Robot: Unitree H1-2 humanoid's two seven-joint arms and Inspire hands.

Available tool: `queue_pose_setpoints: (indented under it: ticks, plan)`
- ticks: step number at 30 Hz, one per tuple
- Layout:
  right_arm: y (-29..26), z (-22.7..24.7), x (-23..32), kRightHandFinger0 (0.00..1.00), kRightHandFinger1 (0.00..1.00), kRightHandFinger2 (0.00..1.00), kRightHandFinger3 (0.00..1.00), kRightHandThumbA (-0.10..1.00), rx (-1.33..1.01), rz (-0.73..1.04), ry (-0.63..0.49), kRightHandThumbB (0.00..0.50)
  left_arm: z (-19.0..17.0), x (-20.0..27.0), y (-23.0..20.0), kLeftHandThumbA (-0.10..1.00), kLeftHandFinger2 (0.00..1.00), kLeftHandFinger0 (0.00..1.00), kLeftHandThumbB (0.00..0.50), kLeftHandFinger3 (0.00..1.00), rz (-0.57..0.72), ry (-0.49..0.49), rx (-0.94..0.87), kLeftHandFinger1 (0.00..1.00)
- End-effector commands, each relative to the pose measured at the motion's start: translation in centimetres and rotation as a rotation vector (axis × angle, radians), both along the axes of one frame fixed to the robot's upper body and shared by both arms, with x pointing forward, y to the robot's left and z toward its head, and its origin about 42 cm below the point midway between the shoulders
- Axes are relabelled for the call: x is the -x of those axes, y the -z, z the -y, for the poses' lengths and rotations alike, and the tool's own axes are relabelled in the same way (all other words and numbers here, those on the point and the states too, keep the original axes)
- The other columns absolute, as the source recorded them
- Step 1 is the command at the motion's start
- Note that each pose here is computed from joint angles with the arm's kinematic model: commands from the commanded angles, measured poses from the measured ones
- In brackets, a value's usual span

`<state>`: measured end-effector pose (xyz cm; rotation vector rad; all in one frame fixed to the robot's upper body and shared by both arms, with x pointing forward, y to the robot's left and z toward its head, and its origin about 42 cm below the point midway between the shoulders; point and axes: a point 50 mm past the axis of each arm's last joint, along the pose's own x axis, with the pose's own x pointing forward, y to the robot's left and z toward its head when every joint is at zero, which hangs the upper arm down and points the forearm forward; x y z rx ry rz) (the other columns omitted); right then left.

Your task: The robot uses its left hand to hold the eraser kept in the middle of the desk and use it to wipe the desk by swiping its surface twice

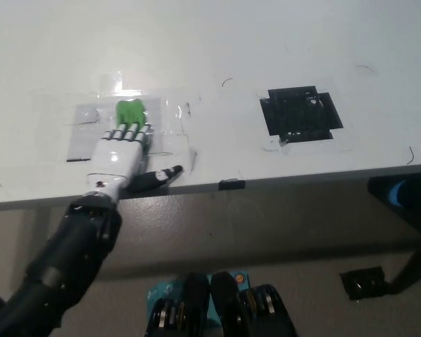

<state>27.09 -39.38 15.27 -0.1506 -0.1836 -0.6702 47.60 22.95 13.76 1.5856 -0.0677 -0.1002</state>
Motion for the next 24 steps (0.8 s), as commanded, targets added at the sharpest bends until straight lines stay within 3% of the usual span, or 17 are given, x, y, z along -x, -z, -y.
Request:
queue_pose_setpoints:
  ticks: [1,11,14,17,22,24]
  plan:
    - [-2.0,0.9,0.7,1.00,1.00,1.00,1.00,1.00,0.024,0.129,0.033,0.229,-10.8,9.1,11.3,1.00,1.00,1.00,0.500,1.00,-0.549,-0.323,-0.036,1.00]
    - [-1.9,0.7,0.9,1.00,1.00,1.00,1.00,1.00,0.014,0.128,0.040,0.221,-10.9,10.3,12.0,1.00,1.00,1.00,0.500,1.00,-0.536,-0.315,-0.041,1.00]
    - [-1.7,1.0,1.2,1.00,1.00,1.00,1.00,1.00,0.021,0.117,0.052,0.247,-10.7,10.6,12.3,1.00,1.00,1.00,0.500,1.00,-0.565,-0.314,-0.029,1.00]
    - [-1.6,1.0,1.1,1.00,1.00,1.00,1.00,1.00,0.005,0.126,0.034,0.243,-10.5,10.4,12.4,1.00,1.00,1.00,0.500,1.00,-0.580,-0.323,-0.007,1.00]
    - [-1.6,0.8,1.2,1.00,1.00,1.00,1.00,1.00,0.013,0.101,0.036,0.236,-9.7,9.8,12.0,1.00,1.00,1.00,0.500,1.00,-0.538,-0.261,-0.028,1.00]
    - [-1.5,0.8,1.2,1.00,1.00,1.00,1.00,1.00,0.020,0.102,0.036,0.240,-8.9,9.0,10.8,1.00,1.00,1.00,0.500,1.00,-0.440,-0.212,0.016,1.00]
